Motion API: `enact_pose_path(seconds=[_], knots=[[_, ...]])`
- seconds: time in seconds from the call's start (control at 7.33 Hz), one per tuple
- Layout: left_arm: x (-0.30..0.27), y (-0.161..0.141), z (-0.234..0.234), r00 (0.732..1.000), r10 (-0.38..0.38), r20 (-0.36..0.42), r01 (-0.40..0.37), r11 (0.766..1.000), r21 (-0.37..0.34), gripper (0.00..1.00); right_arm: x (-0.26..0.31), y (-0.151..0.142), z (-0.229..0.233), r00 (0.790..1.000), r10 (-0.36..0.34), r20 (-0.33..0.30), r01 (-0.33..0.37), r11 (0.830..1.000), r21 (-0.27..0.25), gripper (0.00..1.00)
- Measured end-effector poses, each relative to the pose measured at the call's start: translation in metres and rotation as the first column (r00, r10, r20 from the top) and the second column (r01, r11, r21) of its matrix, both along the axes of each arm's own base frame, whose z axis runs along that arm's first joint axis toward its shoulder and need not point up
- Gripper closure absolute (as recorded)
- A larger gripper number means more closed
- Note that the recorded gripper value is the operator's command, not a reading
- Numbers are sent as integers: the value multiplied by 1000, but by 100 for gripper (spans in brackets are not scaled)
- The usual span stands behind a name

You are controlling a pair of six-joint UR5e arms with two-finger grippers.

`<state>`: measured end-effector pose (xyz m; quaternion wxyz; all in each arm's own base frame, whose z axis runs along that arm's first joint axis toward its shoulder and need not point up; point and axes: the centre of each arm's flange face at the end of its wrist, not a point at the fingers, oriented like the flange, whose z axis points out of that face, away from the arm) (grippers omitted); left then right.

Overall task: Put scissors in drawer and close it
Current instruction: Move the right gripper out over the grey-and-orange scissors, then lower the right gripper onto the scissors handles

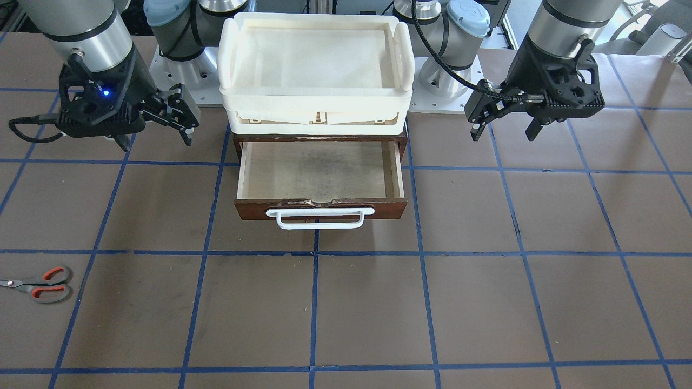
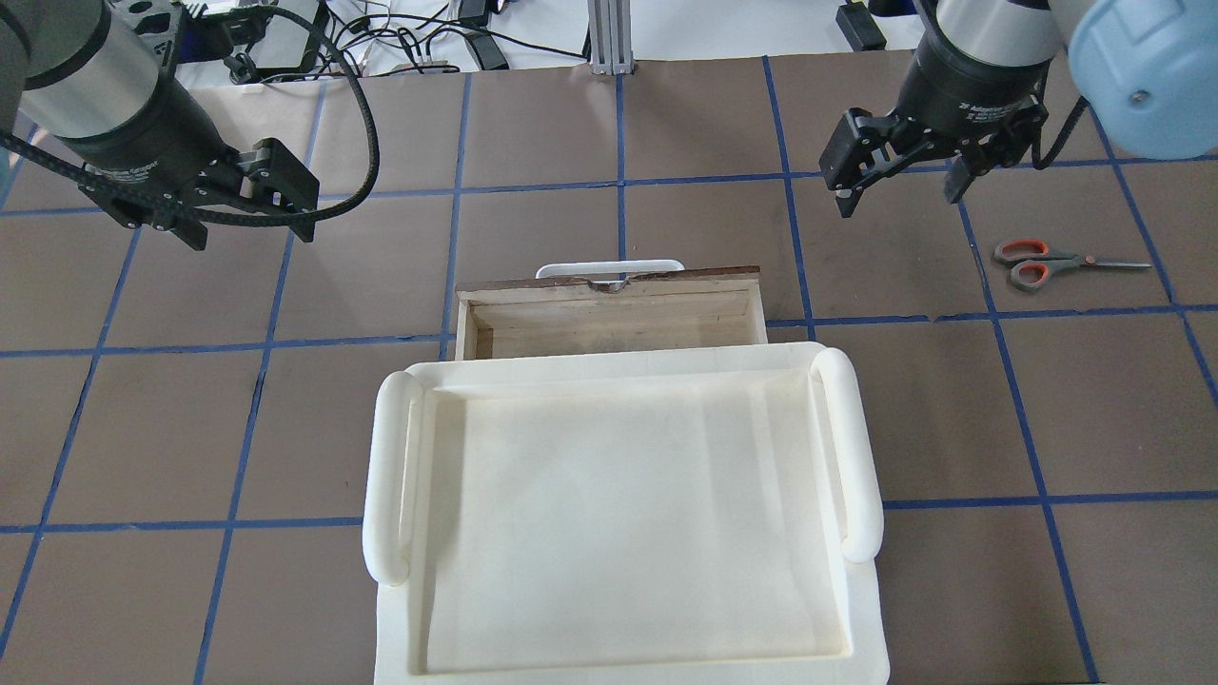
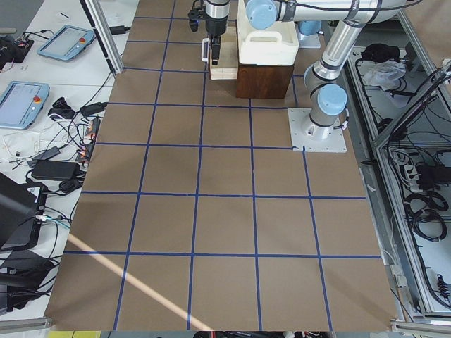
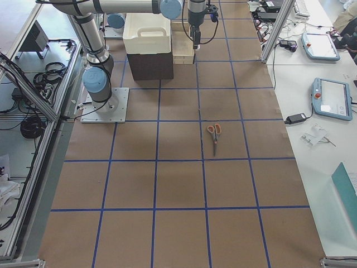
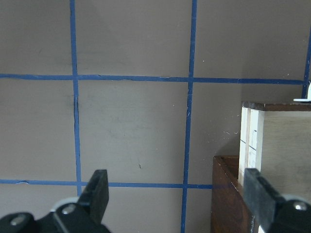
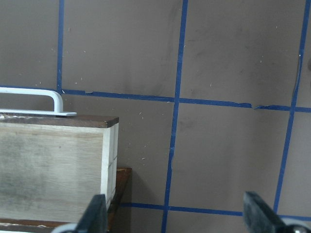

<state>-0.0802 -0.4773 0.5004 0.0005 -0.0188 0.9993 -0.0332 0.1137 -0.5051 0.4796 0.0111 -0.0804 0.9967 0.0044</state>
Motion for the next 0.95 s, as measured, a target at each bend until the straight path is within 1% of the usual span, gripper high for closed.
enact_pose_path(seconds=[0.14,0.27,0.41,0.55,0.68,0.82,0.95], knots=[[0,0,0,1000,0,0,0,1000,1,0,-31,-6,-18,997,79,6,-79,997,19,0],[0,0,0,1000,0,0,0,1000,1,0,-65,-15,-38,984,176,10,-176,984,28,0],[0,0,0,1000,0,0,0,1000,0,0,-100,-25,-58,963,271,13,-271,962,43,0],[0,0,0,1000,0,0,0,1000,-1,0,-138,-37,-80,932,362,19,-362,930,58,0],[0,0,0,1000,0,1,0,1000,0,0,-181,-51,-105,886,463,22,-464,884,52,0],[0,1,1,1000,0,1,0,1000,-1,0,-221,-64,-130,826,563,18,-563,826,36,0],[0,1,1,1000,0,1,0,1000,-1,0,-259,-75,-158,752,659,5,-659,752,18,0]])
